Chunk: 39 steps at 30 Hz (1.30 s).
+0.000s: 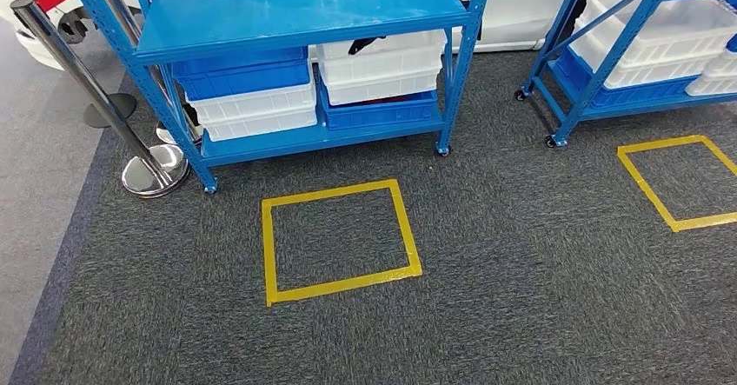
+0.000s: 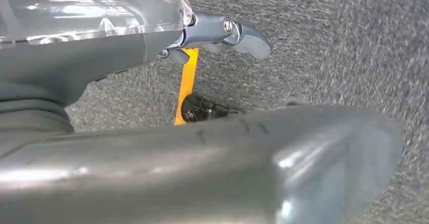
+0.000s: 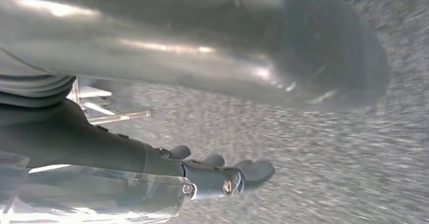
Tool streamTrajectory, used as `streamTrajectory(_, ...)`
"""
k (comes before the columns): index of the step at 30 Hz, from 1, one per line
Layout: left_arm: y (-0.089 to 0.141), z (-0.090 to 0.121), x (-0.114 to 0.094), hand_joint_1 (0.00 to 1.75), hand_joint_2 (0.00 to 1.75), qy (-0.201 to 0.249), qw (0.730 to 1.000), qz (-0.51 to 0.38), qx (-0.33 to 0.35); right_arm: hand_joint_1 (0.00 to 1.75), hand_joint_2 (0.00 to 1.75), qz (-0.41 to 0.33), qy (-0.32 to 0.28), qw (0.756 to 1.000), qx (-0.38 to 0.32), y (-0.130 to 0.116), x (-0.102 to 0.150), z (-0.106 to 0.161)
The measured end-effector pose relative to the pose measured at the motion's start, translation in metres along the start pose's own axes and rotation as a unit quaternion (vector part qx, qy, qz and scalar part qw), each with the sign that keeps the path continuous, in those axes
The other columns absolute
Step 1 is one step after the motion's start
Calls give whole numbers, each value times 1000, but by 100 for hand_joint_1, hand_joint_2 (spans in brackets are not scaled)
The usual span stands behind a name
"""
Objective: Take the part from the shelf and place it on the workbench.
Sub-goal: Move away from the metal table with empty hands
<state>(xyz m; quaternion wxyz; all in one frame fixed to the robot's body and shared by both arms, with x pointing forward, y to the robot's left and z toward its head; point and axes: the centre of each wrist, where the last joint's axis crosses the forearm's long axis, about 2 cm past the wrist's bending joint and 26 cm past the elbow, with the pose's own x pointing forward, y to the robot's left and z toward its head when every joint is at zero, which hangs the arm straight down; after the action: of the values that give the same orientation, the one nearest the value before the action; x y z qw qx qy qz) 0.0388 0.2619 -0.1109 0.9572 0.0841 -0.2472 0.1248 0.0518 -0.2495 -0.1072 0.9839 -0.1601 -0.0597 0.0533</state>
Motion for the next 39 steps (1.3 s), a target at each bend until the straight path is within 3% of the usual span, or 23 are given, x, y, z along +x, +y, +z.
streamTrajectory(22,14,-5,5,0,0,-12,998,-56,-30,0,0,-50,20,999,6,3,-4,1)
streamTrajectory(30,15,-4,3,0,0,-12,998,-54,-35,0,0,-51,4,998,27,-39,-30,-16)
streamTrajectory(39,18,-5,2,0,0,-12,998,-55,-34,0,0,-49,7,999,16,-47,-34,-18)
